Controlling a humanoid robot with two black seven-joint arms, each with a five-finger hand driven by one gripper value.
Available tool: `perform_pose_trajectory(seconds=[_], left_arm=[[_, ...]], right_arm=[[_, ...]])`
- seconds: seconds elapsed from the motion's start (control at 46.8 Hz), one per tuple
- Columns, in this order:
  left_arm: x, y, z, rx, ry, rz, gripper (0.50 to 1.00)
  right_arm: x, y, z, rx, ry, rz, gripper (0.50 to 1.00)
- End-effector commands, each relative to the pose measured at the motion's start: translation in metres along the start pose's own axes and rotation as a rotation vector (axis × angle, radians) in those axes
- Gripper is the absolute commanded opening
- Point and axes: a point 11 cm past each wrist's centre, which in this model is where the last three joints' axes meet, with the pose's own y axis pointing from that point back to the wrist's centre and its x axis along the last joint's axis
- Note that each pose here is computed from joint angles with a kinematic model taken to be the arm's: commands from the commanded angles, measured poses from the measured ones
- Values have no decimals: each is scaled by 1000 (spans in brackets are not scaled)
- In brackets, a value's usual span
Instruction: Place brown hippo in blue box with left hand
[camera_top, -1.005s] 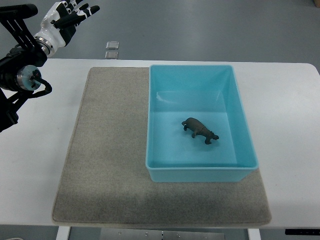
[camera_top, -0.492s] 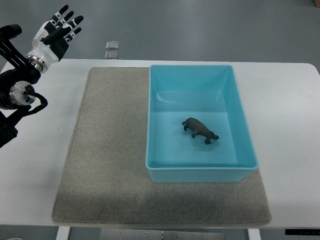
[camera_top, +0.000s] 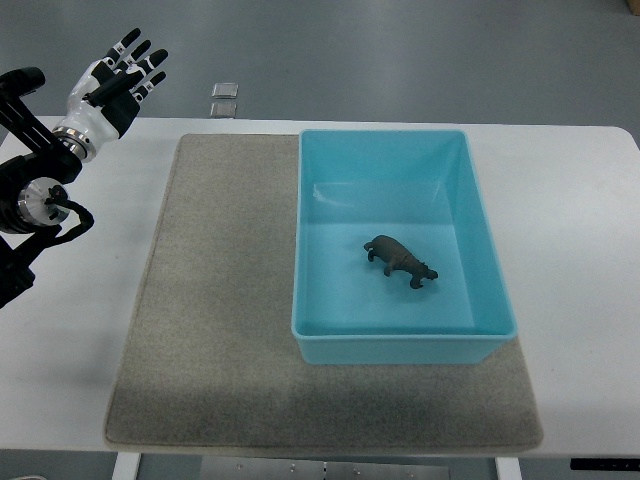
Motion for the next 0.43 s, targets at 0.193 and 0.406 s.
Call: perform_pose_trajectory(seconds=[0.193,0.406], left_arm=[[-2,0,-2,0,25,-10,996],[-1,2,-6,7,28,-9,996]], right_arm=[[-5,0,2,-2,-5,-23,936],[-5,0,2,-3,-1,-22,936]])
